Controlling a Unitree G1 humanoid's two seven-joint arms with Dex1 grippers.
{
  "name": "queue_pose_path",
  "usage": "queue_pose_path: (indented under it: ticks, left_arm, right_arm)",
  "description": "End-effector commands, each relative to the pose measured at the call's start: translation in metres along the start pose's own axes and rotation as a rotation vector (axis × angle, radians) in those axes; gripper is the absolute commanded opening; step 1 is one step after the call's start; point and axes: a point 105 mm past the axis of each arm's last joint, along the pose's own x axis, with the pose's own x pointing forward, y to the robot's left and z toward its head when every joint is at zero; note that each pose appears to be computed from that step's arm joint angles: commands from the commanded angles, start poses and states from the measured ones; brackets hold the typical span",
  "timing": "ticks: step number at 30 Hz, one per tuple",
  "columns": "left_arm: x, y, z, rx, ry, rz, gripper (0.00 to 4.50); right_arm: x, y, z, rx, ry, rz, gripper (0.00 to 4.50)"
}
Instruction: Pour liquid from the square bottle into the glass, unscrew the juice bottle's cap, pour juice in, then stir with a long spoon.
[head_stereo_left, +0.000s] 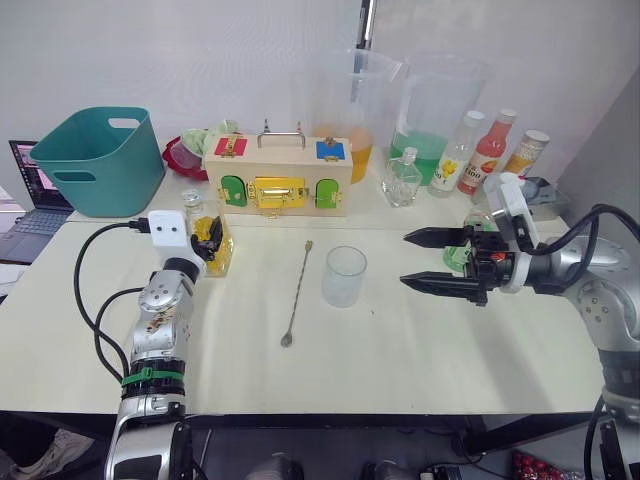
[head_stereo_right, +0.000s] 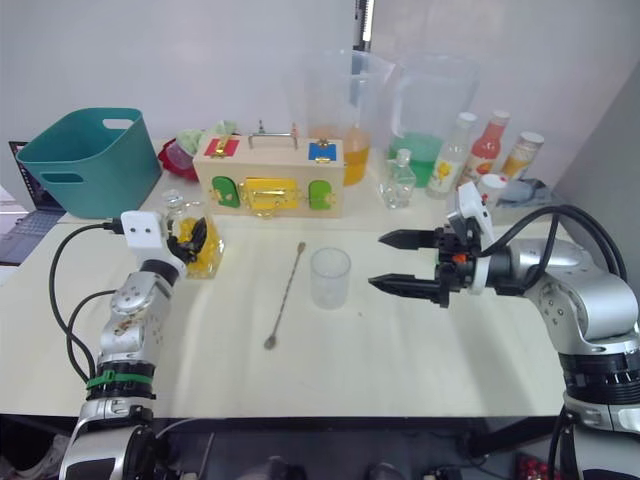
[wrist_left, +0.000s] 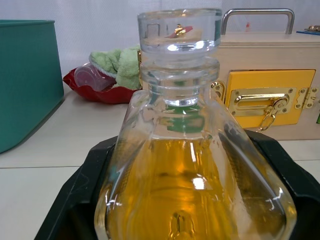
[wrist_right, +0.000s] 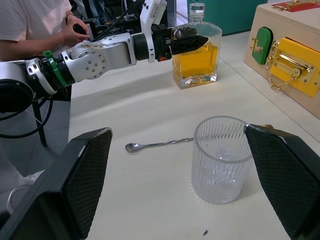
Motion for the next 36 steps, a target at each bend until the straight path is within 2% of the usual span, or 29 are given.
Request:
queue_pose_path:
  ticks: [1, 3, 6, 10, 13, 15, 19, 21, 24, 32, 36]
  left_arm:
    - [-0.003, 0.007, 0.041, 0.013, -0.133, -0.019, 2.80]
    - [-0.007, 0.006, 0.059, 0.020, -0.190, -0.057, 2.80]
    - [-0.011, 0.002, 0.066, 0.020, -0.201, -0.106, 2.80]
    - [-0.041, -0.015, 0.083, 0.058, -0.218, -0.403, 2.80]
    - [-0.065, -0.030, 0.087, 0.062, -0.167, -0.622, 2.80]
    - [-0.074, -0.036, 0.090, 0.052, -0.155, -0.697, 2.80]
    - [-0.107, -0.079, 0.095, 0.024, -0.085, -0.990, 2.80]
    - [-0.113, -0.087, 0.095, 0.024, -0.068, -1.046, 2.80]
    - [-0.126, -0.113, 0.098, -0.014, -0.049, -1.206, 2.80]
    - [-0.125, -0.174, 0.089, -0.063, -0.078, -1.446, 2.80]
    - [-0.123, -0.196, 0.082, -0.067, -0.089, -1.529, 2.80]
  right_arm:
    - [0.001, 0.001, 0.011, -0.058, -0.025, 0.001, 4.50]
    - [0.003, 0.001, 0.012, -0.056, -0.031, 0.006, 4.50]
    - [0.004, 0.001, 0.011, -0.055, -0.031, 0.008, 4.50]
    - [0.006, 0.001, 0.011, -0.040, -0.036, 0.033, 4.50]
    - [0.006, 0.001, 0.010, -0.033, -0.029, 0.050, 4.50]
    - [0.006, 0.001, 0.010, -0.031, -0.026, 0.057, 4.50]
    - [0.003, 0.004, 0.008, -0.021, -0.021, 0.057, 4.50]
    - [0.002, 0.004, 0.008, -0.019, -0.020, 0.056, 4.50]
    - [-0.002, 0.008, 0.008, -0.017, -0.015, 0.046, 4.50]
    - [-0.010, 0.013, 0.004, 0.002, -0.003, -0.006, 4.50]
    - [-0.018, 0.020, 0.003, 0.013, -0.001, -0.047, 4.50]
